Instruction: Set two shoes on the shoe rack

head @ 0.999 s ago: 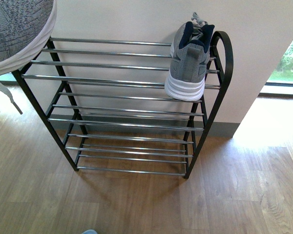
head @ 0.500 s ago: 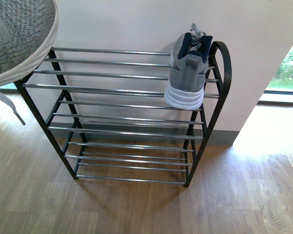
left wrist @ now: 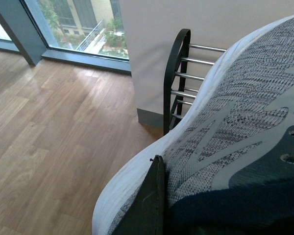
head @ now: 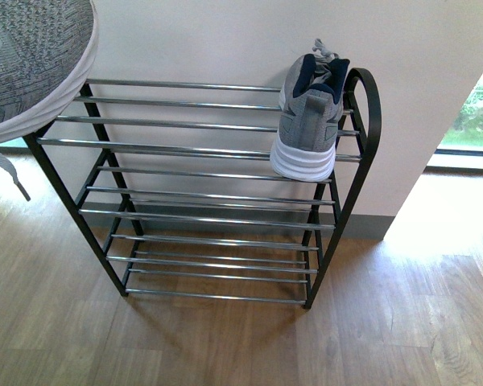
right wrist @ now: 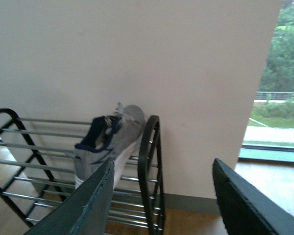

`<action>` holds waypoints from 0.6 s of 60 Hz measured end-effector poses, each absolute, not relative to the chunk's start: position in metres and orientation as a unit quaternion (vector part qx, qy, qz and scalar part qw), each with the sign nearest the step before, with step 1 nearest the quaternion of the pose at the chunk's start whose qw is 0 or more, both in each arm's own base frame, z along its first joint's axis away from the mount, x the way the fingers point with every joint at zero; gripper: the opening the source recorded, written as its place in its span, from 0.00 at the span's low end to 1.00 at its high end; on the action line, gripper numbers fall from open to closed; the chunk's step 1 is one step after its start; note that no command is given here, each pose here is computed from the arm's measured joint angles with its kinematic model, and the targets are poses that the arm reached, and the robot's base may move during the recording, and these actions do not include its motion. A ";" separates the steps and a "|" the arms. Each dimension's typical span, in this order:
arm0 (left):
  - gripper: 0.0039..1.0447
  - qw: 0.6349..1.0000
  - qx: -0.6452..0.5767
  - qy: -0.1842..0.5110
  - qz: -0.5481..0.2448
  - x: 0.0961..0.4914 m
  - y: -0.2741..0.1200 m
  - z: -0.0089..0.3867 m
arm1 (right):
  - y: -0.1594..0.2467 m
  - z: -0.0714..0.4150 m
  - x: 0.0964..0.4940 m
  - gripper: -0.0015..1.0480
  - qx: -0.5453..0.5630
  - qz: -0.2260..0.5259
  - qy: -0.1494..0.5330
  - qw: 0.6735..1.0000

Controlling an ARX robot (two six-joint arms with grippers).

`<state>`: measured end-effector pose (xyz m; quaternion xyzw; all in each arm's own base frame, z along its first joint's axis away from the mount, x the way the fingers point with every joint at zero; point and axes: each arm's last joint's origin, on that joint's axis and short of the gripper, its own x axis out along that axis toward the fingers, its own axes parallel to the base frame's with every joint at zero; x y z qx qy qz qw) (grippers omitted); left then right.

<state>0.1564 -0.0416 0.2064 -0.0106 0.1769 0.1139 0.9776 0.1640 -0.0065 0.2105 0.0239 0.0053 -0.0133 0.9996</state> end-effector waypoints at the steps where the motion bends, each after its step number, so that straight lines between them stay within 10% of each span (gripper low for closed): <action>1: 0.01 0.978 -0.011 0.177 0.113 0.156 -0.042 0.206 | -0.005 0.209 0.162 0.44 0.021 -0.011 0.006 1.000; 13: 0.01 0.977 -0.010 0.177 0.115 0.156 -0.042 0.206 | -0.001 0.192 0.145 0.02 0.003 -0.002 0.003 1.000; 36: 0.01 0.978 -0.011 0.177 0.114 0.156 -0.042 0.206 | 0.000 0.178 0.128 0.02 0.003 -0.002 0.004 1.000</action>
